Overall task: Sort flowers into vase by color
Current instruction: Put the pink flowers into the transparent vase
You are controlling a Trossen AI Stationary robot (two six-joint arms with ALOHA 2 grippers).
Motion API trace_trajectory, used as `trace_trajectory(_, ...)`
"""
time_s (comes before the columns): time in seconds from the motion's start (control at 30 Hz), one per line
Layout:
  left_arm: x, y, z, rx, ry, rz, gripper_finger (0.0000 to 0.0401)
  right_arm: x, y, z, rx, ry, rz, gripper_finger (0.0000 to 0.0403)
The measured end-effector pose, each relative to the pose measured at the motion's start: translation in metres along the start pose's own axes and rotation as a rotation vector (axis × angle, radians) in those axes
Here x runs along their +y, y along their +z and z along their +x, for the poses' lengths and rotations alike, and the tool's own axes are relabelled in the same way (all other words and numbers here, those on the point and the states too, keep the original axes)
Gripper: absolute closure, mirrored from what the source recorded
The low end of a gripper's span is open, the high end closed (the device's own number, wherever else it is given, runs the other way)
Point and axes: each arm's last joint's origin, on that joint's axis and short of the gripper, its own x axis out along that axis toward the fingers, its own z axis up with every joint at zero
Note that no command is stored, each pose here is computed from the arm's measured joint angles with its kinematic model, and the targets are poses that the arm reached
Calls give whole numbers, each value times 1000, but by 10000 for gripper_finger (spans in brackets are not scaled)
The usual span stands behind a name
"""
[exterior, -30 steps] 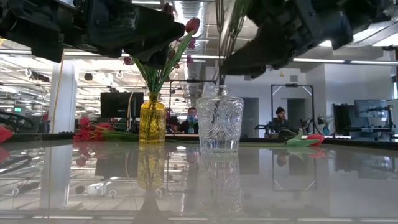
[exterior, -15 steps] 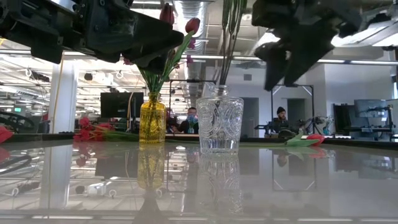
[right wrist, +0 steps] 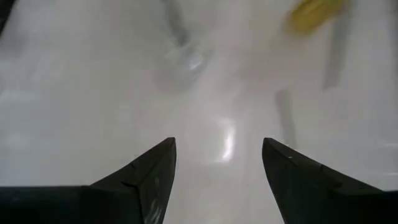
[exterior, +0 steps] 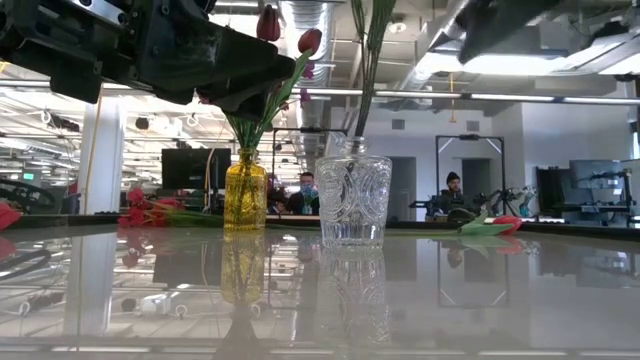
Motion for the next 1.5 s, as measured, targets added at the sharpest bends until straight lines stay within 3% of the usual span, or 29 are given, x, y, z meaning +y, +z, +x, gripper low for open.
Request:
trace_trajectory(0.17, 0, 0, 0, -2, 1, -27, 322, -35, 0, -16, -130, -146, 34, 138)
trace_trajectory(0.3, 2, 0, 0, -3, 10, -92, 324, -85, -7, 1, -239, -106, 75, 138)
trace_trajectory(0.47, 3, -2, 0, 16, 16, -227, 325, -159, -39, 44, -323, -128, 228, 138)
trace_trajectory(0.67, 3, -2, 0, 18, 15, -286, 326, -209, -71, 118, -310, -100, 339, 139)
trace_trajectory(0.9, 5, -2, 0, 12, 62, -291, 326, -226, -75, 186, -320, -75, 346, 139)
trace_trajectory(1.2, 5, -2, 0, 19, 62, -209, 326, -213, -42, 237, -285, -49, 342, 139)
trace_trajectory(1.37, 5, -3, 0, 23, 66, -137, 326, -201, -29, 250, -182, -188, 332, 139)
trace_trajectory(1.5, 5, -5, 0, 52, 61, -125, 326, -196, -27, 252, -138, -231, 315, 141)
